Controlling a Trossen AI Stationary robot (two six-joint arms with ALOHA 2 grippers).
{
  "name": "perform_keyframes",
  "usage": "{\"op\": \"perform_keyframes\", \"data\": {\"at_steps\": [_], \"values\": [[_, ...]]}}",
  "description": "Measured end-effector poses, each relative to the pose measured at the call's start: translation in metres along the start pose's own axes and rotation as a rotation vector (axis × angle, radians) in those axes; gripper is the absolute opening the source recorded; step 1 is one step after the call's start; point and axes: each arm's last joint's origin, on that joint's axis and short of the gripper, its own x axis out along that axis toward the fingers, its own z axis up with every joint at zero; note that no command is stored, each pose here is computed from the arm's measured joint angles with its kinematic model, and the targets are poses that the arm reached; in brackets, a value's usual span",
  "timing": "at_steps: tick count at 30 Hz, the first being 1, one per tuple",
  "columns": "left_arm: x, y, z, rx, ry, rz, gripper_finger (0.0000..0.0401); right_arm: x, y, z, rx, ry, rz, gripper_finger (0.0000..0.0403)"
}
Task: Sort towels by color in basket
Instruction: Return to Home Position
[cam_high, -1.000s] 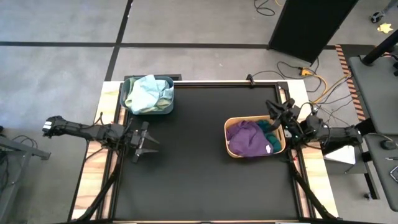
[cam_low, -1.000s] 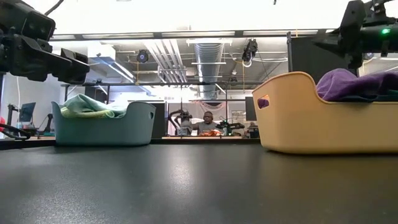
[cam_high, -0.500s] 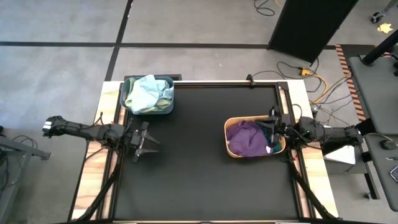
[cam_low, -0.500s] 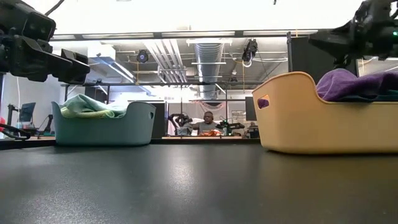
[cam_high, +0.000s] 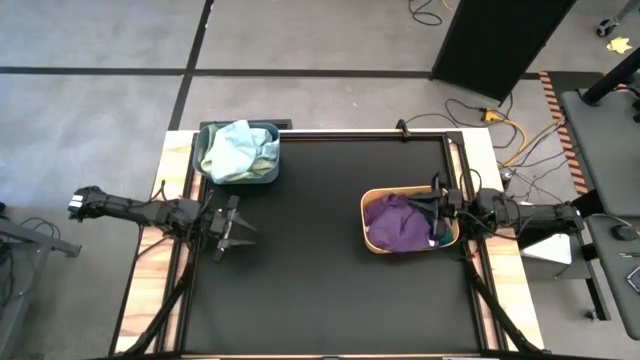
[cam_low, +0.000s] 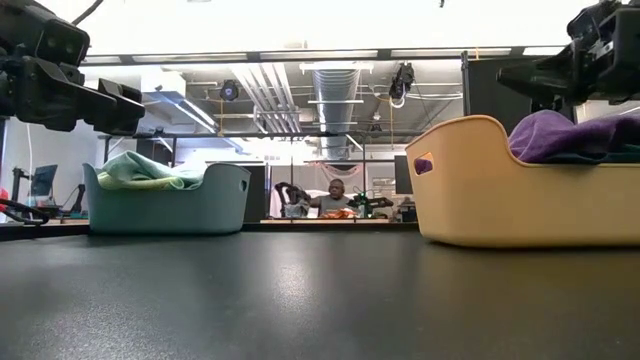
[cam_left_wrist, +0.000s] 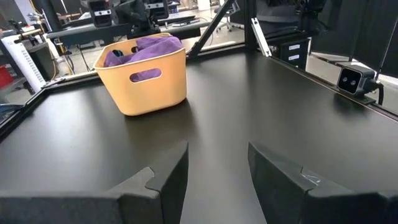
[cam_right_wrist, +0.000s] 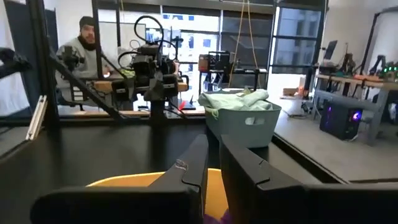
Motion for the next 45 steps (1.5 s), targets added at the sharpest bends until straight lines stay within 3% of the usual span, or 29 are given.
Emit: {"op": "perform_keyframes", "data": {"at_steps": [11, 45], "values": [[0.0000, 0.0000, 0.0000, 0.000, 0.000, 0.000, 0.0152, 0.0018, 0.0003, -0.0023, 0.104, 0.027, -0.001, 0.0034], [0.0000, 0.0000, 0.0000, 0.000, 0.000, 0.000, 0.0152, 0.0018, 0.0003, -0.0022, 0.102, 0.026, -0.003, 0.0034]]}}
